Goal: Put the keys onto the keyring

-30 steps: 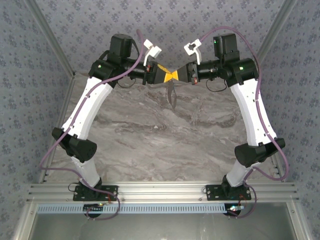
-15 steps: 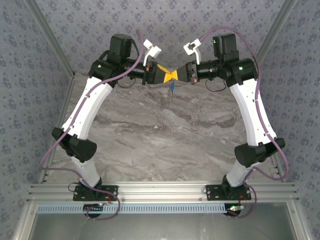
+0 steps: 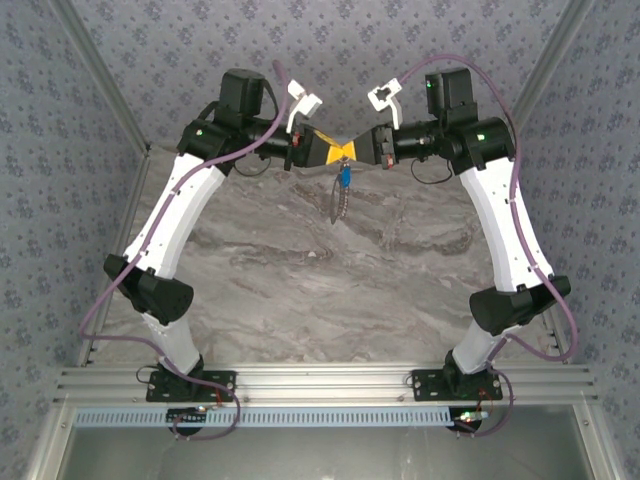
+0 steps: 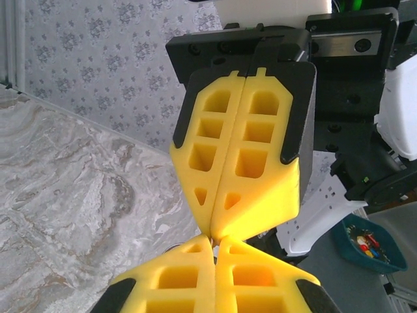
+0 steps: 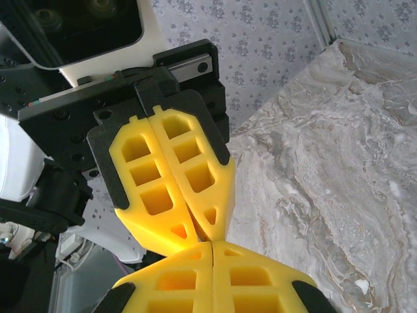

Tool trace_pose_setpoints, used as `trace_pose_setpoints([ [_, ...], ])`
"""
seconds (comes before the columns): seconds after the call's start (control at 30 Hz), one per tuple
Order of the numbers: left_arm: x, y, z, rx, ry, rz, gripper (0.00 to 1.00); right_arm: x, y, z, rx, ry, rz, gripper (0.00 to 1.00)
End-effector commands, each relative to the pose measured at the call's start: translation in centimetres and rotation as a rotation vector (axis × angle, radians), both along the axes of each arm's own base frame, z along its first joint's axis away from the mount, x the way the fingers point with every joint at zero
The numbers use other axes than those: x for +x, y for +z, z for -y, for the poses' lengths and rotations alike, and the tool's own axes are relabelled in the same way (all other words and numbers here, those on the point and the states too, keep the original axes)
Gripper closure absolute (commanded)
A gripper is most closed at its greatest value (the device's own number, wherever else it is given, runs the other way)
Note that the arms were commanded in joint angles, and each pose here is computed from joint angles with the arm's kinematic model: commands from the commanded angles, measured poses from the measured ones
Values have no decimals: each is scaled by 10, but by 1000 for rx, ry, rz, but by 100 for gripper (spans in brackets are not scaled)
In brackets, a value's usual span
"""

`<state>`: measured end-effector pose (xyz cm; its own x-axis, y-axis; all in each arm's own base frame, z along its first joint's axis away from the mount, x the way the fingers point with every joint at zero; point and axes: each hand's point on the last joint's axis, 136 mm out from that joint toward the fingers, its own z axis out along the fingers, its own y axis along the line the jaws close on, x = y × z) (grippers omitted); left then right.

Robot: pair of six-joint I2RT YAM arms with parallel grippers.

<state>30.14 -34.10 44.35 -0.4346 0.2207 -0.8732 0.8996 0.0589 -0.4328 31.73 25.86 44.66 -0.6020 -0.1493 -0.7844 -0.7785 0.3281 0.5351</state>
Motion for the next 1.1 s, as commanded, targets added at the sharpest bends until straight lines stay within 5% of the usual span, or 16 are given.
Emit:
trace_pose_setpoints([
  [0.0, -13, 5, 7, -18, -27, 27, 100, 2, 20, -7, 49, -8, 70, 100],
  [0.07, -9, 11, 6, -42, 0, 58, 100, 5, 24, -6, 68, -18, 70, 100],
  [0.33, 0, 20, 3, -86, 41, 79, 100, 20, 60, 15, 245, -90, 92, 66],
  [0.77, 10, 56, 1, -187, 97, 126, 100, 20, 53, 59, 372, -252, 113, 56],
  [1.07, 8, 82, 0, -271, 87, 138, 100, 16, 30, 53, 361, -254, 85, 48],
])
